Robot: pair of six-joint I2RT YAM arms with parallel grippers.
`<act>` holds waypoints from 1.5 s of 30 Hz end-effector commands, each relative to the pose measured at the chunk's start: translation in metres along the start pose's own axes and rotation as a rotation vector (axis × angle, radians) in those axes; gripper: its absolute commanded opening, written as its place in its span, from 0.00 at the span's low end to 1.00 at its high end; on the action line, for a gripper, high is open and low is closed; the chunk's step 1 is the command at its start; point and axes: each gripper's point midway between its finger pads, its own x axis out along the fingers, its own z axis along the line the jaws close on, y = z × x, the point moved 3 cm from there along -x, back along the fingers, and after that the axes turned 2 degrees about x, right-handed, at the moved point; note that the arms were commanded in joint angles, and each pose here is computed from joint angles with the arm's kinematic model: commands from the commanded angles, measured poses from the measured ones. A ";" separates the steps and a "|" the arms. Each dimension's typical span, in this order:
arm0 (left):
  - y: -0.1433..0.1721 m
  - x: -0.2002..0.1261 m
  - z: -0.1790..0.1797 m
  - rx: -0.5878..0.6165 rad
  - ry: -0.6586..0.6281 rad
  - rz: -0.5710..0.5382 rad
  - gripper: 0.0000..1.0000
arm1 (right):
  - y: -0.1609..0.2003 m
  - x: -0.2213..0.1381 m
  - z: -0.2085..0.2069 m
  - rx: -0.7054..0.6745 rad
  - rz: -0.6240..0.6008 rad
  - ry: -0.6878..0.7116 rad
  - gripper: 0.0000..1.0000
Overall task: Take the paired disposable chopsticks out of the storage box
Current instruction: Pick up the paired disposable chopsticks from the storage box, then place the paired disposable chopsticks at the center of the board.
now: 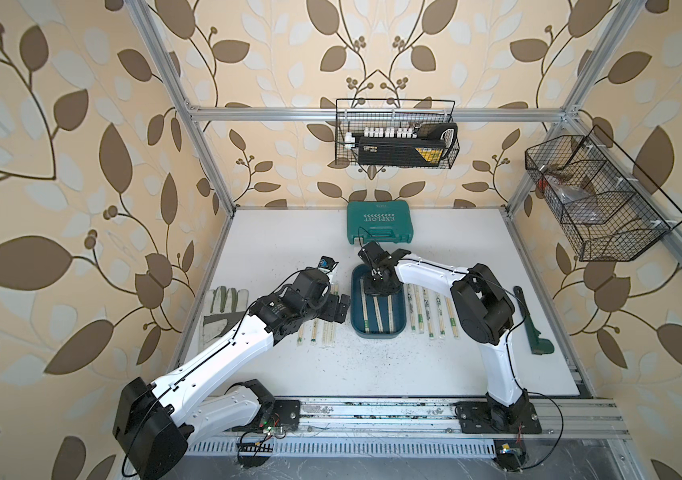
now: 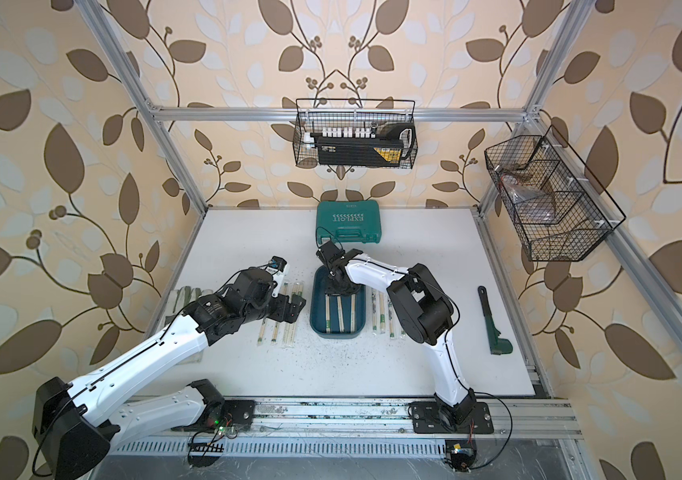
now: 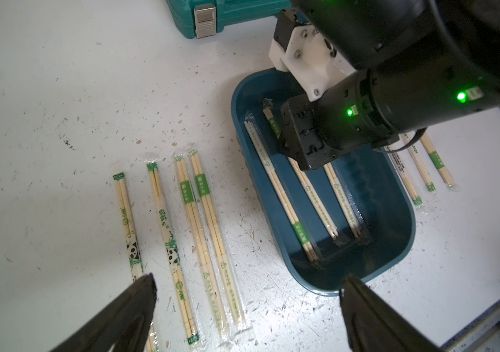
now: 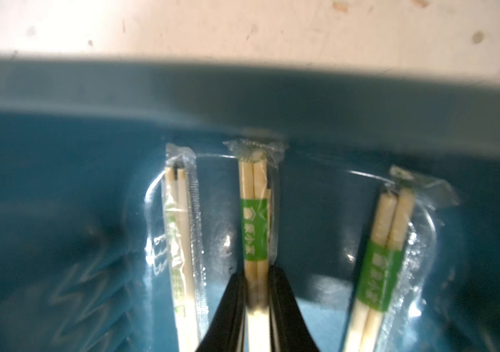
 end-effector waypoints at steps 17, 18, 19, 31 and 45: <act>-0.006 -0.015 0.014 0.010 -0.047 -0.226 0.99 | 0.007 -0.027 -0.006 -0.082 -0.003 -0.031 0.00; -0.006 -0.018 0.014 0.011 -0.044 -0.255 0.99 | 0.005 -0.029 -0.006 -0.089 -0.009 -0.034 0.00; -0.006 -0.021 0.015 0.015 -0.042 -0.276 0.99 | 0.004 -0.031 -0.006 -0.093 -0.014 -0.035 0.00; -0.016 -0.014 0.010 0.041 -0.041 -0.257 0.99 | -0.004 -0.035 -0.012 -0.089 -0.008 -0.082 0.00; -0.023 -0.017 0.004 0.064 -0.001 -0.311 0.99 | -0.009 -0.075 -0.009 -0.143 -0.051 -0.126 0.00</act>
